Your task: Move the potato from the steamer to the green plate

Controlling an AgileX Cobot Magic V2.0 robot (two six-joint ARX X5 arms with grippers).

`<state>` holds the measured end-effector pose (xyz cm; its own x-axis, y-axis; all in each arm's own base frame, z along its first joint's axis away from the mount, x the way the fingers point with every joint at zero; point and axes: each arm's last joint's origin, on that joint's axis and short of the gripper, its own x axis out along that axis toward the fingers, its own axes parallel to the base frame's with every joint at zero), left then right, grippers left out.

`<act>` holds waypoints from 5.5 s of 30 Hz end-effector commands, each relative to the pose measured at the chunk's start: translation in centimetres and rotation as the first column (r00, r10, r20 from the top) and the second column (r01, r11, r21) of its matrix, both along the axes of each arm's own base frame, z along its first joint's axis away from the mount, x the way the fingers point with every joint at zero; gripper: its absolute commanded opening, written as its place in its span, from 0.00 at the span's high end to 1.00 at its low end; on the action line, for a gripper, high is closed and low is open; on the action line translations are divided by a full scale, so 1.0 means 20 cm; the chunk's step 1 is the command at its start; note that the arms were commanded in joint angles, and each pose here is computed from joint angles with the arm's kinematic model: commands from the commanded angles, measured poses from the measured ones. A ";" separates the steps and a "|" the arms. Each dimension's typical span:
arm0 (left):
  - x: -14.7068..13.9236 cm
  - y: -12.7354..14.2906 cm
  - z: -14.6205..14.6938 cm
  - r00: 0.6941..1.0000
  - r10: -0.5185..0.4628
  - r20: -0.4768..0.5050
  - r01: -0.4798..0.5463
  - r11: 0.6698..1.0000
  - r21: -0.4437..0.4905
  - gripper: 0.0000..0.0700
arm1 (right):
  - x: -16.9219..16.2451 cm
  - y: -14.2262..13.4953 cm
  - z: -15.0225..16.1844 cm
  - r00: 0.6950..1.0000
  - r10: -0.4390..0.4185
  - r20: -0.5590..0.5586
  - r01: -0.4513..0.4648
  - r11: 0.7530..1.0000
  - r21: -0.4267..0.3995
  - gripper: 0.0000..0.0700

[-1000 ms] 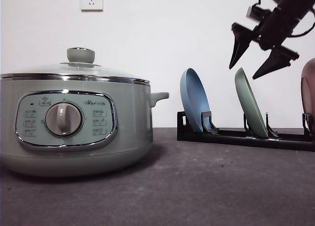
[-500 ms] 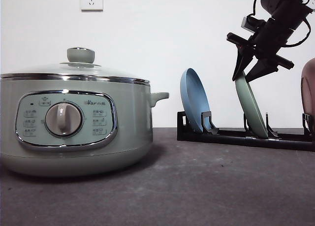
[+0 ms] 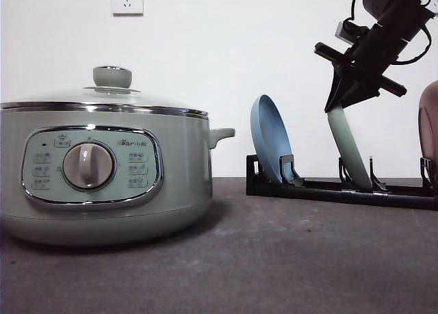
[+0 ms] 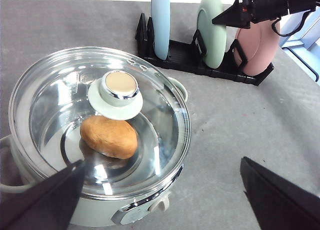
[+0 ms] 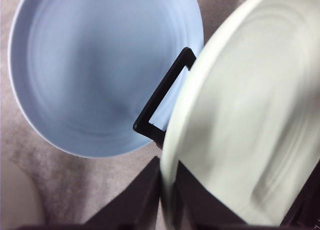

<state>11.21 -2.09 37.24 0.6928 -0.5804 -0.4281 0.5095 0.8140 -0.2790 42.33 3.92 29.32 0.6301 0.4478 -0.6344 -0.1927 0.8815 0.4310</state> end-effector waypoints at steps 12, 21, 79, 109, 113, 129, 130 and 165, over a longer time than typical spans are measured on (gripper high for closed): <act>0.00 0.00 0.03 0.999 -0.013 0.032 0.013 1.000 0.004 0.09 | -0.17 0.02 0.41 0.976 0.041 0.213 -0.055 0.997 0.057 1.00; 0.00 0.00 0.03 0.999 -0.013 0.032 0.013 1.000 0.004 0.09 | -0.44 0.11 0.61 0.952 0.158 0.263 -0.158 0.987 -0.021 1.00; 0.00 0.00 0.03 0.999 -0.013 0.035 0.013 1.000 0.004 0.09 | -1.43 0.99 -0.57 0.688 0.575 -0.442 -0.679 0.296 -0.672 1.00; 0.00 0.00 0.03 0.999 -0.013 0.032 0.013 1.000 0.004 0.09 | -1.44 0.96 -0.21 0.720 0.653 -0.233 -0.626 0.467 -0.625 0.50; 0.00 0.00 0.03 0.999 -0.013 0.032 0.013 1.000 0.004 0.09 | -1.40 0.90 0.03 0.741 0.667 -0.081 -0.587 0.584 -0.560 0.50; 0.00 0.00 0.03 1.000 -0.010 0.028 0.010 1.000 -0.001 0.09 | -1.19 0.56 0.50 0.661 0.714 0.231 -0.723 0.689 -0.060 0.50; 0.00 0.00 0.03 1.000 -0.010 0.028 0.010 1.000 -0.001 0.09 | -1.18 0.55 0.50 0.660 0.715 0.232 -0.725 0.686 -0.053 0.50; 0.41 -0.09 0.35 0.988 0.062 -0.141 -0.050 0.995 0.089 0.11 | -1.18 0.53 0.49 0.663 0.716 0.218 -0.721 0.689 -0.069 0.50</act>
<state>18.55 -3.65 44.01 0.6532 -0.5056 -0.5636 0.4168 0.8615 -0.2898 18.52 14.23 38.86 0.2249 0.8276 -0.5143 -0.8392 0.4328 0.3294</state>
